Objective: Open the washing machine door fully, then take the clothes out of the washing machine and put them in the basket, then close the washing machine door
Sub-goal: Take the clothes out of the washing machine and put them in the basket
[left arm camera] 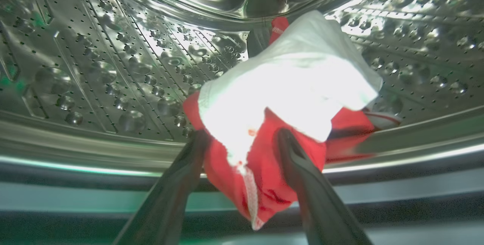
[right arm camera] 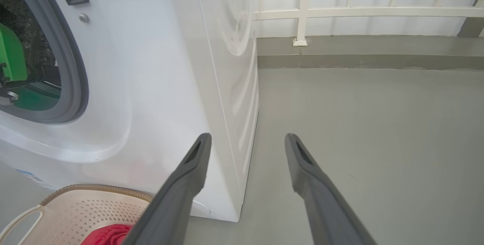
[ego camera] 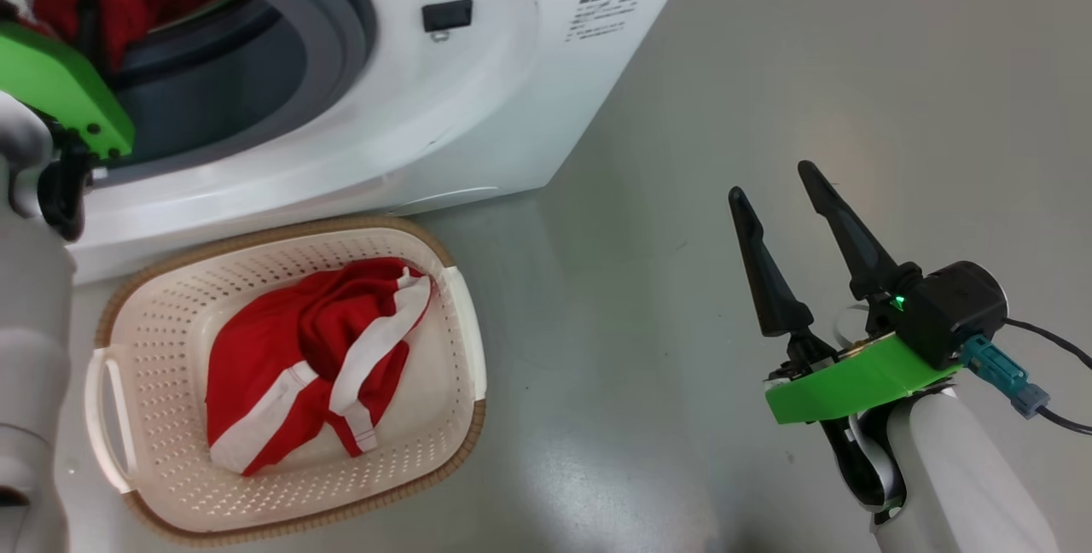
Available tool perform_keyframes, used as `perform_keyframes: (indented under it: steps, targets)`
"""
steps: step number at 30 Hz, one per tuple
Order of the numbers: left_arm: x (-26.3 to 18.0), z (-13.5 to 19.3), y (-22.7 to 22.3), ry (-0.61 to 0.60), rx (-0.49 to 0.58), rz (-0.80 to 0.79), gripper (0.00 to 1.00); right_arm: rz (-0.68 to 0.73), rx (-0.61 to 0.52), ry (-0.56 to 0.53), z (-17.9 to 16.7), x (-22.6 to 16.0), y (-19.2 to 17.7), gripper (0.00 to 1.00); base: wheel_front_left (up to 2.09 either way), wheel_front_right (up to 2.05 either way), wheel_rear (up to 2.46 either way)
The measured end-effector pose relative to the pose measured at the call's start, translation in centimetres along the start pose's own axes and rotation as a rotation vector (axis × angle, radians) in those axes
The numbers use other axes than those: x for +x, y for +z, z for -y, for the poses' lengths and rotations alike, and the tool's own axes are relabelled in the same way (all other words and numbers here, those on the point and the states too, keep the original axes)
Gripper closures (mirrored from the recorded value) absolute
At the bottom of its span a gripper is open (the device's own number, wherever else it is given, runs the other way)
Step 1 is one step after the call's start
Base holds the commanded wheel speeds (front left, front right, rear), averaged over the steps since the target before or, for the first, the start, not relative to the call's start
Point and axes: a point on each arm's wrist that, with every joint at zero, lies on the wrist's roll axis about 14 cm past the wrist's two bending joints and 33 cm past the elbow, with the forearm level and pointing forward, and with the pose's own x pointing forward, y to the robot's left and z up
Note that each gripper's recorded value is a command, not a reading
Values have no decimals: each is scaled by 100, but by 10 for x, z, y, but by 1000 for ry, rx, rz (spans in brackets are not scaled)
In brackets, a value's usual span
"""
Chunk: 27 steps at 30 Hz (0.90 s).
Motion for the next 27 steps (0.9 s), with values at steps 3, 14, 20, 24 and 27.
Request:
perform_keyframes:
  steps: [3,14,20,24,27]
  targets:
    - [3,-2,-9,6,71,-49,0,-5,3,-10,3,-3,-1,0,0,0,0]
    - [12,-11,-20,27,412,-110,100,-16,19,-36,12,-6,-4,0,0,0,0]
    - [10,-10,-5,23,395,-25,100,-8,20,-40,13,-5,-2,0,0,0,0]
    - [3,-10,10,28,338,75,100,2,22,-39,12,-6,2,0,0,0,0]
    - [-7,-12,10,36,291,114,100,13,26,-34,10,-6,7,0,0,0,0]
